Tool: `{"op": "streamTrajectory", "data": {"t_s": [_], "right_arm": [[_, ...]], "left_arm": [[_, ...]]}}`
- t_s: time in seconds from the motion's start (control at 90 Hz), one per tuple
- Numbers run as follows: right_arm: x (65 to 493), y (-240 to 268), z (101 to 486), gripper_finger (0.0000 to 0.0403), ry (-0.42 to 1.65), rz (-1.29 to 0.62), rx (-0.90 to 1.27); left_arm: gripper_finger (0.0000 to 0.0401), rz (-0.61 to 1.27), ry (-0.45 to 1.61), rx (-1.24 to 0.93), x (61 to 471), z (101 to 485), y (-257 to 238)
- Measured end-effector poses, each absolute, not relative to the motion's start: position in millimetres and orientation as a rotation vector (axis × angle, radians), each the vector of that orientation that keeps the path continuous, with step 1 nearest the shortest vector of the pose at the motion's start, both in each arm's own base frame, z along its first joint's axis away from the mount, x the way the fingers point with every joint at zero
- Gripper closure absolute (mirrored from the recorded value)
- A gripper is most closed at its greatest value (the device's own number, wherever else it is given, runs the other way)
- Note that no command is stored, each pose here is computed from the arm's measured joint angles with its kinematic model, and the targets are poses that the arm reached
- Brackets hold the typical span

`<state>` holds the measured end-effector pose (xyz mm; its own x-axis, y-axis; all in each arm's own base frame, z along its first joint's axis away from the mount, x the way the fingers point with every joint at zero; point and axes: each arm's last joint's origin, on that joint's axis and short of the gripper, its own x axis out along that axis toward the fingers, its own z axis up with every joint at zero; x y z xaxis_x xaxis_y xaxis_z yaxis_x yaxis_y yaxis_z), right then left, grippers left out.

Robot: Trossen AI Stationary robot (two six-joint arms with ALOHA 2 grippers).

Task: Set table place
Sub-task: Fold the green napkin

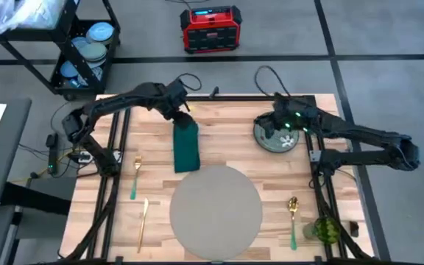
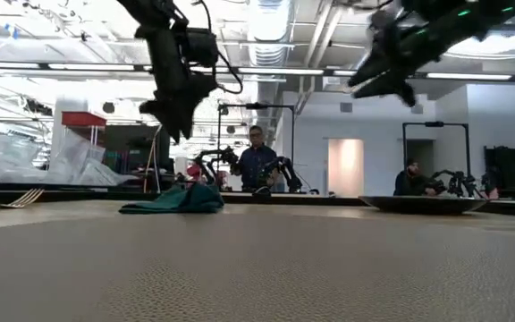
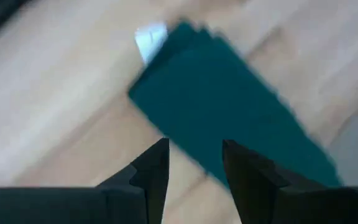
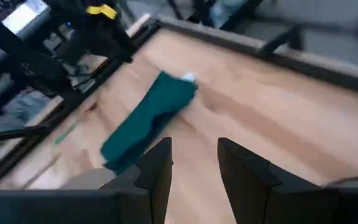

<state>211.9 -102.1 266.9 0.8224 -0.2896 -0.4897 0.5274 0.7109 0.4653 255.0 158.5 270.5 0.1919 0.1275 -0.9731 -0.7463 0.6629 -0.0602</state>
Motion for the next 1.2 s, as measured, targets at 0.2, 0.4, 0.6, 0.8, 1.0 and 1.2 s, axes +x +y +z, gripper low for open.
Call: {"op": "streamTrajectory", "data": {"t_s": [0.2,0.4,0.6,0.8,1.0,1.2], "right_arm": [[286,-139,275,0.0284,0.390,-0.212,0.684],[330,-160,238,0.0284,0.482,-0.165,0.762],[366,-161,198,0.0284,0.404,-0.047,0.942],[386,-153,154,0.0284,0.444,0.007,1.149],[388,-155,148,0.0284,0.448,-0.057,1.129],[383,-170,149,0.0284,0.678,-0.197,0.976]], "left_arm": [[0.0268,0.623,1.230,-0.687,255,259,140],[0.0268,0.530,1.078,-0.868,241,234,119],[0.0268,0.596,0.969,-1.004,207,206,95],[0.0268,0.617,0.810,-1.088,195,193,90],[0.0268,0.613,0.803,-1.084,195,188,89],[0.0268,0.608,0.790,-1.079,195,187,90]]}}
